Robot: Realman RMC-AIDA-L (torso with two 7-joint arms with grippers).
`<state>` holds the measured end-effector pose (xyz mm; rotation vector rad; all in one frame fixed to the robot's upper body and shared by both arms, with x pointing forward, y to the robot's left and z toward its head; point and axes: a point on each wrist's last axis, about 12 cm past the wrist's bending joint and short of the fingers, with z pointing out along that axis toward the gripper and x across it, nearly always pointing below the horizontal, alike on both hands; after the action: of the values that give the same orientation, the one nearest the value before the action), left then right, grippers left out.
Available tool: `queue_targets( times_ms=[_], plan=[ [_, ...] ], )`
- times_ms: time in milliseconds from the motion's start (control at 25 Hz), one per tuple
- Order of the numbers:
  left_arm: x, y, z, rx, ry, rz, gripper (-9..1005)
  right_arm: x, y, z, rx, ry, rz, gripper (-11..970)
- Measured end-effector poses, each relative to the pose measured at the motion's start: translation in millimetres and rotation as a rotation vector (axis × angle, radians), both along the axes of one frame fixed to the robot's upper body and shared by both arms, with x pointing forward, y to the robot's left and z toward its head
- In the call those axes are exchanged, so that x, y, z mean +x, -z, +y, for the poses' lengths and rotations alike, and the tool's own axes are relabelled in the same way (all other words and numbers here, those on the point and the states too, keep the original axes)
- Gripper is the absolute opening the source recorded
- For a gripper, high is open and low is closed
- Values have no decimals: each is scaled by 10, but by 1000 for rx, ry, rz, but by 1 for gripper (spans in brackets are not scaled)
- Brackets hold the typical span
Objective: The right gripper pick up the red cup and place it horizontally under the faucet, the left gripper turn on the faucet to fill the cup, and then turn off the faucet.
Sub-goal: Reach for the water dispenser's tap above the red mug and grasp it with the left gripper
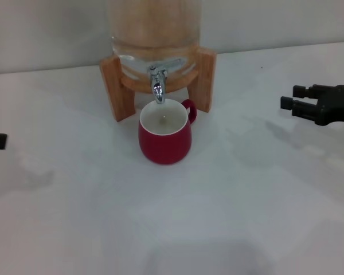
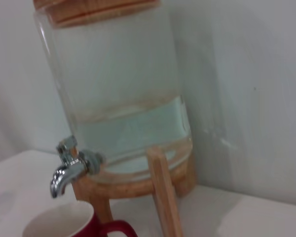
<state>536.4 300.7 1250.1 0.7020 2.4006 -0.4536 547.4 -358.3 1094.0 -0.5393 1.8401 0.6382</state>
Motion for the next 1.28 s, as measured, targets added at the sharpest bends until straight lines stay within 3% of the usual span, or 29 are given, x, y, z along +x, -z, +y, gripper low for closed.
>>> queue_targets(
  times_ms=[200, 400, 560, 880, 1080, 1280],
  plan=[
    [179, -133, -465, 278, 98, -22, 875, 50, 42, 57, -35, -4, 16, 482],
    [229, -273, -843, 421, 200, -204, 875, 69, 50, 96, -33, -12, 19, 482],
    [226, -368, -1036, 429, 279, -357, 875, 63, 49, 76, -32, -4, 18, 482],
    [151, -280, -1297, 418, 433, -514, 875, 87, 39, 70, -34, 7, 12, 482],
    [179, -290, -1378, 394, 427, -586, 875, 129, 21, 77, -38, 19, 3, 482],
    [271, -260, -1457, 374, 425, -587, 875, 158, 7, 90, -40, 20, -1, 482]
  ],
)
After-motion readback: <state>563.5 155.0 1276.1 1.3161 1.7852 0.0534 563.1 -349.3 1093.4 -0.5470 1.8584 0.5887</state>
